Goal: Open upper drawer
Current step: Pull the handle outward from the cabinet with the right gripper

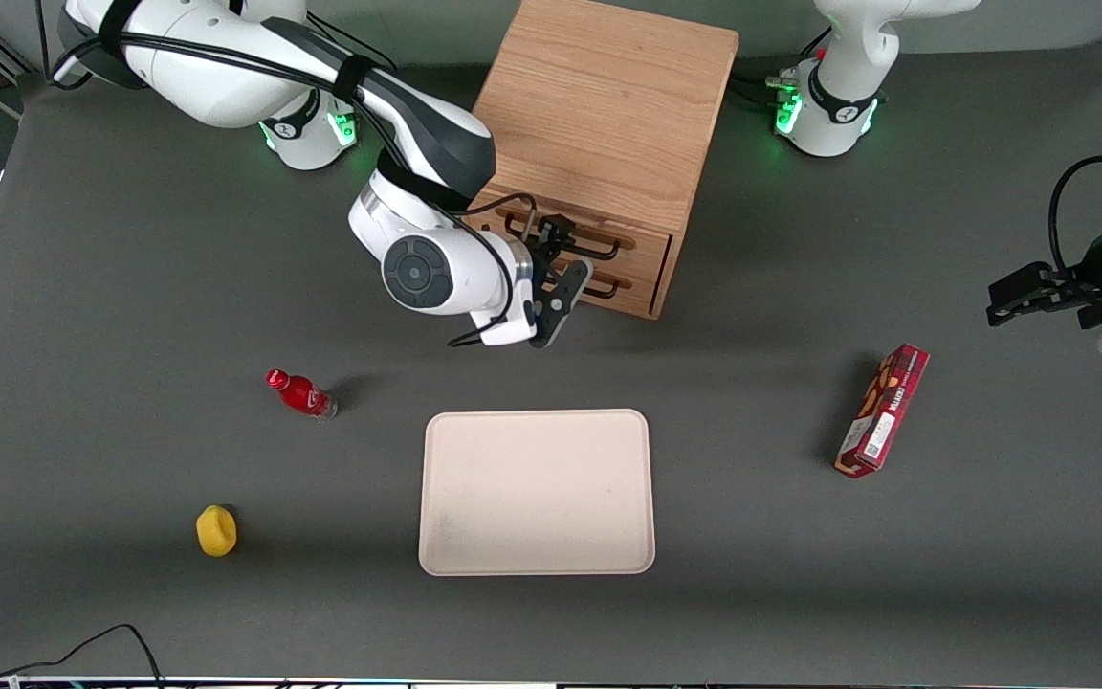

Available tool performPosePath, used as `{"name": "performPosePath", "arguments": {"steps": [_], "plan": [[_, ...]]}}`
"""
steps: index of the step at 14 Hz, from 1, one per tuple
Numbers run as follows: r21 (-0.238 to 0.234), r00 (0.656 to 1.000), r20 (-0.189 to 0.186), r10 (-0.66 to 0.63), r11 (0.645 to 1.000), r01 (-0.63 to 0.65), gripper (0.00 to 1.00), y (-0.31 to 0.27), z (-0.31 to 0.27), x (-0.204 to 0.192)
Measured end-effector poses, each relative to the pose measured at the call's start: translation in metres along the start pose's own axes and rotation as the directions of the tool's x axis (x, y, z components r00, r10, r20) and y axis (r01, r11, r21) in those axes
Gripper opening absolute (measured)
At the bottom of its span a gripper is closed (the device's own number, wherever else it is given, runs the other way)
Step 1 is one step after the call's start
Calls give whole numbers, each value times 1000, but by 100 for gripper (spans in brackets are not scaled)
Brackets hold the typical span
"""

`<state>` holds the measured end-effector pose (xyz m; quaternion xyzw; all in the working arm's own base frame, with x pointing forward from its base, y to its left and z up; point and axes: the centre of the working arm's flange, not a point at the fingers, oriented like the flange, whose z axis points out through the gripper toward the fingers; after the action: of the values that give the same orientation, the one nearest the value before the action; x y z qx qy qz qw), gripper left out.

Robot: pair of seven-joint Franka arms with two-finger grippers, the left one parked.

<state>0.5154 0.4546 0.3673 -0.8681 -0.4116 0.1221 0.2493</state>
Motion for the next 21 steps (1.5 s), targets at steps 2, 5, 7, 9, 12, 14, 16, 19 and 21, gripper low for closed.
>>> {"name": "performPosePath", "arguments": {"steps": [2,5,7,9,12,14,16,19,21], "plan": [[-19,999,-34,23,1000,-24,100,20,-15,3],[-25,996,-66,60,998,-62,100,48,-30,5],[-25,995,-70,73,997,-75,100,58,-30,5],[-34,994,-82,73,997,-76,100,65,-35,8],[-41,990,-109,84,995,-89,100,81,-45,13],[-42,987,-127,98,994,-104,100,93,-52,15],[-39,984,-143,108,993,-115,100,103,-57,17],[-43,977,-169,128,990,-137,100,120,-67,18],[-51,974,-182,133,988,-145,100,127,-74,18]]}}
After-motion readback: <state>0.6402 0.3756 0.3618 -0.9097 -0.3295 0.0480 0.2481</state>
